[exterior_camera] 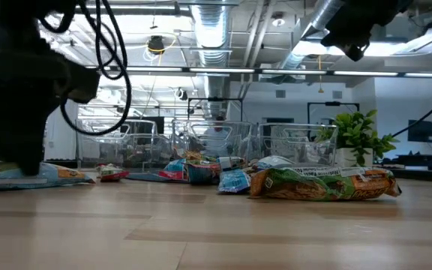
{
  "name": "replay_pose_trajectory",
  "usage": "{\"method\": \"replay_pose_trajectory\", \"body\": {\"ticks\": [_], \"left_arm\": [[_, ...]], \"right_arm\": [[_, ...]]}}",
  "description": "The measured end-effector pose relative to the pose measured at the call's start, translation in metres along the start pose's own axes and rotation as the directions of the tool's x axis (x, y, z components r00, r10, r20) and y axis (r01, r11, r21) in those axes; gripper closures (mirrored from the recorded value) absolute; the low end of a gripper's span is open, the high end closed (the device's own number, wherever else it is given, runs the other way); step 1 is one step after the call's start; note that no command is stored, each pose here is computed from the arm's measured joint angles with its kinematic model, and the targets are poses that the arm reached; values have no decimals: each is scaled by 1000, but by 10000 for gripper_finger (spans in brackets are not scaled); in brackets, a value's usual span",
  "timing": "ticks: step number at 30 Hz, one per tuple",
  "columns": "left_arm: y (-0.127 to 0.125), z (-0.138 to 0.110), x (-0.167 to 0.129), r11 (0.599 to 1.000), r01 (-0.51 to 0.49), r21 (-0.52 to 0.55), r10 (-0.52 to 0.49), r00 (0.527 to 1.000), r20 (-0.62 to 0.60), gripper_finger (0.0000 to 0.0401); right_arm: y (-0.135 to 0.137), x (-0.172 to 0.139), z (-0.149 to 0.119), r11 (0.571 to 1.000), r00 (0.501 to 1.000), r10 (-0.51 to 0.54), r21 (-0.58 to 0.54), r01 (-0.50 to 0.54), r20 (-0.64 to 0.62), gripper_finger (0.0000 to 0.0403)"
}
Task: Pick and place Granola Bars by type
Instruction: Put the yellow granola bar into the middle transparent bin
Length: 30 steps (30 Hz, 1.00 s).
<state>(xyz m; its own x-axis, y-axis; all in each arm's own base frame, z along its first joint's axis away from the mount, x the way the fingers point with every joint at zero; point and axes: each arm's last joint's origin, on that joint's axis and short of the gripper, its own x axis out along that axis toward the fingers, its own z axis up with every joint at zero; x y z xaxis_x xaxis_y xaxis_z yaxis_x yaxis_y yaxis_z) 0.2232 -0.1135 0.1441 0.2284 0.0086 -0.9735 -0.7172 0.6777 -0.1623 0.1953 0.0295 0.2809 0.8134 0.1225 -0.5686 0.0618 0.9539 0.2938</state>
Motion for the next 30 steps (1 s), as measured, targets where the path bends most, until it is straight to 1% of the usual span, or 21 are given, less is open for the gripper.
{"method": "replay_pose_trajectory", "body": {"ticks": [5,10,13,19,22,25,28,30], "left_arm": [[-2,-1,7,1000,-23,-2,23,999,-29,150],[-1,-1,7,1000,-24,-1,24,999,-35,155],[1,-2,7,999,-36,8,36,998,-41,183],[3,-2,7,998,-52,40,54,997,-48,283],[3,-2,7,998,-56,43,58,997,-48,315],[3,-2,8,997,-53,60,56,997,-50,330],[3,-2,7,997,-46,61,49,997,-53,333],[0,-2,4,996,-26,81,31,998,-61,333]], "right_arm": [[0,0,0,1000,1000,0,0,0,1,285],[0,0,0,1000,1000,0,0,0,2,285],[0,0,0,1000,1000,-5,0,5,4,285],[0,0,0,1000,1000,-6,1,6,5,285],[0,0,0,1000,1000,-8,1,8,5,285],[0,0,0,1000,1000,-8,1,8,6,285],[0,0,0,1000,1000,-8,1,8,6,285],[0,0,0,1000,1000,-8,1,8,6,285]]}}
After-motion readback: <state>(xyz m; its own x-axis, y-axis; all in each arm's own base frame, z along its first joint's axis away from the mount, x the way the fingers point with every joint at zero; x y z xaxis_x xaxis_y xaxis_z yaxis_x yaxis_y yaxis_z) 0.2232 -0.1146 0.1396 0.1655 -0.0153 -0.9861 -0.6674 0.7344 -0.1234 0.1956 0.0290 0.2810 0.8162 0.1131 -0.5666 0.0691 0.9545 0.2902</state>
